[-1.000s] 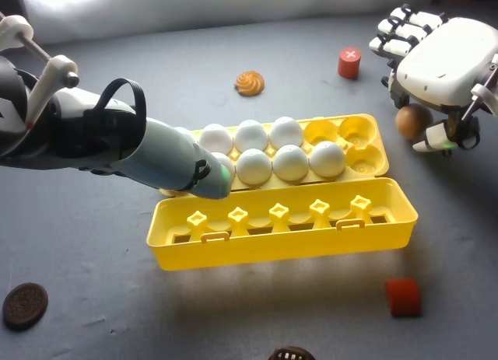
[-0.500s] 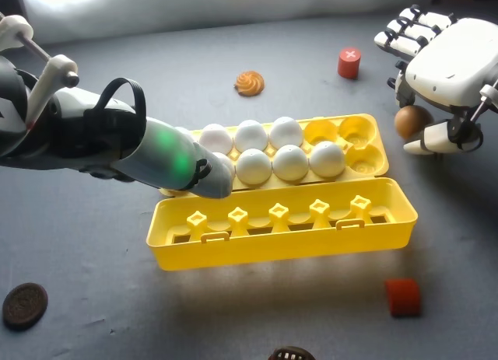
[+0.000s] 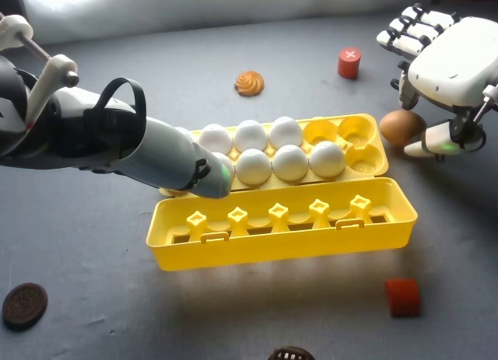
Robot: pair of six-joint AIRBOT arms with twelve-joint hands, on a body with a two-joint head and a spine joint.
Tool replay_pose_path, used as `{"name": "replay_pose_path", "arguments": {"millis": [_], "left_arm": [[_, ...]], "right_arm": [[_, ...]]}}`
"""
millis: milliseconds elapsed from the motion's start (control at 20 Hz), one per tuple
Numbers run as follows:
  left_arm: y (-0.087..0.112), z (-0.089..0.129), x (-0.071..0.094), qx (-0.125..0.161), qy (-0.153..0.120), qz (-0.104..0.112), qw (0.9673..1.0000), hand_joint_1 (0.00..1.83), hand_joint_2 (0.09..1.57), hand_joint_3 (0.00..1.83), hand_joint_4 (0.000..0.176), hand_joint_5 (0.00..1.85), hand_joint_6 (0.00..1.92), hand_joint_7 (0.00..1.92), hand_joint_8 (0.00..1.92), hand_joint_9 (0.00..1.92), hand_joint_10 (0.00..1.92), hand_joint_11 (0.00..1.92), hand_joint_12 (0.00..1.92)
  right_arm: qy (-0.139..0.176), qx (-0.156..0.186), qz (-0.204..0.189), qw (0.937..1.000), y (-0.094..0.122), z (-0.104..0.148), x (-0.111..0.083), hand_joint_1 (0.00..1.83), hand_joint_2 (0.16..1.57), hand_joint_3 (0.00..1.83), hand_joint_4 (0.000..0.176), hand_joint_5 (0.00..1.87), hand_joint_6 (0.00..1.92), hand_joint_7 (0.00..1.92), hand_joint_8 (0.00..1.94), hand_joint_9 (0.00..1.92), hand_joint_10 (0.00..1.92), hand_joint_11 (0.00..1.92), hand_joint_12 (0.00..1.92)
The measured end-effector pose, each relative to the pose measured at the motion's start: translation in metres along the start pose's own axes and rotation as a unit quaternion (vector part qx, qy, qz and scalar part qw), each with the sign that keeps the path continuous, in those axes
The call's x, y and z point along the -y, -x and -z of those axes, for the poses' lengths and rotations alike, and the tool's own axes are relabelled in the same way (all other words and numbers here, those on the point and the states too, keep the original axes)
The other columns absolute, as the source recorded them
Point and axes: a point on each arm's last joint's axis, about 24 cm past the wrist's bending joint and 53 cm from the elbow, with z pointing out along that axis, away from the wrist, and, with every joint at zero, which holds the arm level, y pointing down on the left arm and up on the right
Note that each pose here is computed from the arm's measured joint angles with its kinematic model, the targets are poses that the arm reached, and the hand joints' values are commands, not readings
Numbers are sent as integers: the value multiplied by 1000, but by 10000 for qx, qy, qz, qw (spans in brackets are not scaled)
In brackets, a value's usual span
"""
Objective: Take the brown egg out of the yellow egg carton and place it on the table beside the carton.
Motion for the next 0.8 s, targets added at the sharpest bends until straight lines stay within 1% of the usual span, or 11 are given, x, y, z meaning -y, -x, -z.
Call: {"name": "replay_pose_path", "arguments": {"millis": [50,100,150,200,350,400,450,550,650,750,800], "left_arm": [[0,0,0,-3,2,2,10000,0,1204,1,0,95,0,74,0,48,0,11,14],[0,0,0,-5,2,3,10000,0,1199,0,0,109,7,83,6,62,7,24,21],[0,0,0,-2,0,1,10000,0,1195,0,0,127,13,106,14,83,14,49,34],[0,0,0,-1,4,1,10000,0,1199,0,0,81,2,60,2,34,2,9,6],[0,0,0,-2,0,1,10000,0,1200,0,0,103,8,76,6,49,6,16,9],[0,0,0,-3,-2,2,10000,0,1207,3,0,112,11,83,8,56,8,23,13],[0,0,0,-3,2,2,10000,0,1205,2,0,94,2,70,2,44,2,8,7],[0,0,0,-2,0,1,10000,0,1206,1,0,75,3,53,4,33,6,9,4],[0,0,0,-2,-2,1,10000,0,1205,0,0,69,1,52,2,41,6,4,3],[0,0,0,-1,8,-9,10000,0,1200,0,0,93,12,73,13,64,14,38,17],[0,0,0,5,8,-40,10000,0,1201,0,0,109,18,87,18,74,17,43,20]], "right_arm": [[8,-3,-4,10000,0,1,-1,693,906,0,115,945,19,38,6,0,0,0,0],[6,1,-4,10000,1,1,0,673,901,0,128,939,15,42,6,0,0,0,0],[22,3,-4,10000,2,3,-1,653,906,0,136,932,11,39,4,0,0,0,0],[30,3,-12,10000,4,7,-1,699,906,0,96,932,10,42,4,0,0,0,0],[56,124,-81,9999,24,20,-2,699,885,0,113,942,12,43,1,0,0,0,0],[66,191,-66,9998,33,26,-2,729,866,0,102,961,19,52,5,0,0,0,0],[81,230,-50,9997,40,35,-3,742,862,0,98,963,18,45,1,0,0,0,0],[90,230,-95,9996,49,48,-5,715,874,0,106,951,11,51,2,0,0,0,0],[-28,220,-128,9997,60,61,-3,721,873,0,96,949,8,54,3,0,0,0,0],[-69,274,-154,9995,71,78,-2,638,907,4,125,919,0,52,2,0,0,0,0],[-75,305,-173,9994,76,85,-2,641,902,1,123,937,8,75,10,0,0,0,0]]}}
